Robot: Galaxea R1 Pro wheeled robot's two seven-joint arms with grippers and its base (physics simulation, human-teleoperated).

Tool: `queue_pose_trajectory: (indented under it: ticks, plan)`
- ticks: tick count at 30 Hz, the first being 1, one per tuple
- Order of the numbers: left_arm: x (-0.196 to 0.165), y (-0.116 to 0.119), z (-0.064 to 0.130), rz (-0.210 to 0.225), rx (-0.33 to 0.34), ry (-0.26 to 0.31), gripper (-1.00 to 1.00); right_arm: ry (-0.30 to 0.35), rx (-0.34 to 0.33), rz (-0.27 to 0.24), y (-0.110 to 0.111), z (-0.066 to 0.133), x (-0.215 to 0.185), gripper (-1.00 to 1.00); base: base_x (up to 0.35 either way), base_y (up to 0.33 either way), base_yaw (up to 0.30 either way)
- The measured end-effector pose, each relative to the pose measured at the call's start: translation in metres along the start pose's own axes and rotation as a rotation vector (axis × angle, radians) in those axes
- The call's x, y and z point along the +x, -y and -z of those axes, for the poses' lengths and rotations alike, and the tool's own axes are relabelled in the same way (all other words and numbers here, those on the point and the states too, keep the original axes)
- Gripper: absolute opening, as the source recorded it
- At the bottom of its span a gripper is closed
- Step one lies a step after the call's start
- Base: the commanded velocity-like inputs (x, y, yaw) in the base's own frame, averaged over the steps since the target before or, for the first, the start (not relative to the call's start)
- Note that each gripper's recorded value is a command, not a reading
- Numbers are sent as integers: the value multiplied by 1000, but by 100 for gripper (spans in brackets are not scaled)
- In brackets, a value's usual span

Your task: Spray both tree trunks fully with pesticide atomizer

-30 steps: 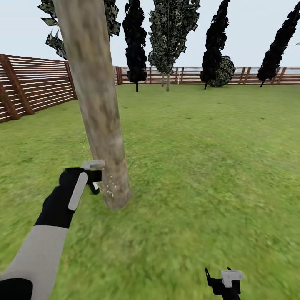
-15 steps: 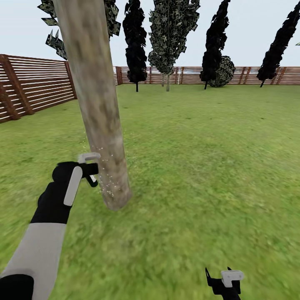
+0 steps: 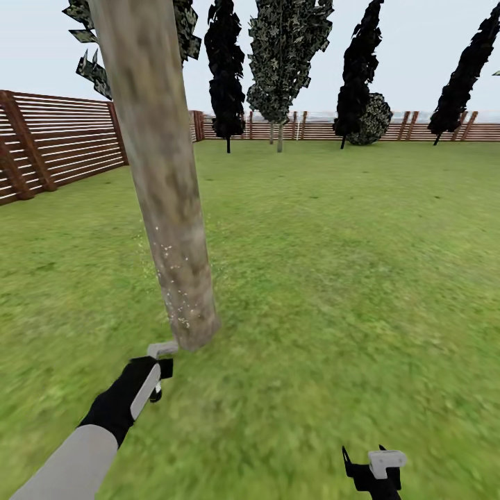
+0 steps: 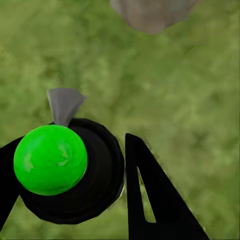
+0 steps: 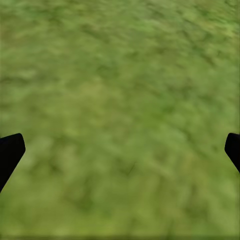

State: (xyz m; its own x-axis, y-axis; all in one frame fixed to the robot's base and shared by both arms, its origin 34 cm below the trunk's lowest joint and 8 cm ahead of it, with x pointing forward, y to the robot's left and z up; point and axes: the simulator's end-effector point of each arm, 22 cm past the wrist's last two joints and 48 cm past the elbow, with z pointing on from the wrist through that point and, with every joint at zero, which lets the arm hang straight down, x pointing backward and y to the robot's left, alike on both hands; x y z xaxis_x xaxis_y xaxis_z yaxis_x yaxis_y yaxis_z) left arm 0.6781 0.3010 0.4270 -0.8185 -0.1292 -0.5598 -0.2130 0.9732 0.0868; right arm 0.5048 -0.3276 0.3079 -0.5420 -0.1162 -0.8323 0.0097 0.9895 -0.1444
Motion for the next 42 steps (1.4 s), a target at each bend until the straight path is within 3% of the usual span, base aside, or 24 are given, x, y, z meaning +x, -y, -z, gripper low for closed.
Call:
queue_pose_trajectory:
  ticks: [3, 10, 28, 42]
  plan:
    - [3, -5, -6, 12, -12, 33, -100, 0, 0, 0, 0, 0, 0, 100, 27, -27, 29]
    - [42, -14, -19, 26, -33, 33, -100, 0, 0, 0, 0, 0, 0, 100, 179, -195, 216]
    - [44, -11, -19, 27, -27, 32, -100, 0, -1, 0, 0, 0, 0, 100, 167, -234, 6]
    - [45, -8, -19, 29, -24, 31, -100, 0, 0, 0, 0, 0, 0, 100, 12, -272, 60]
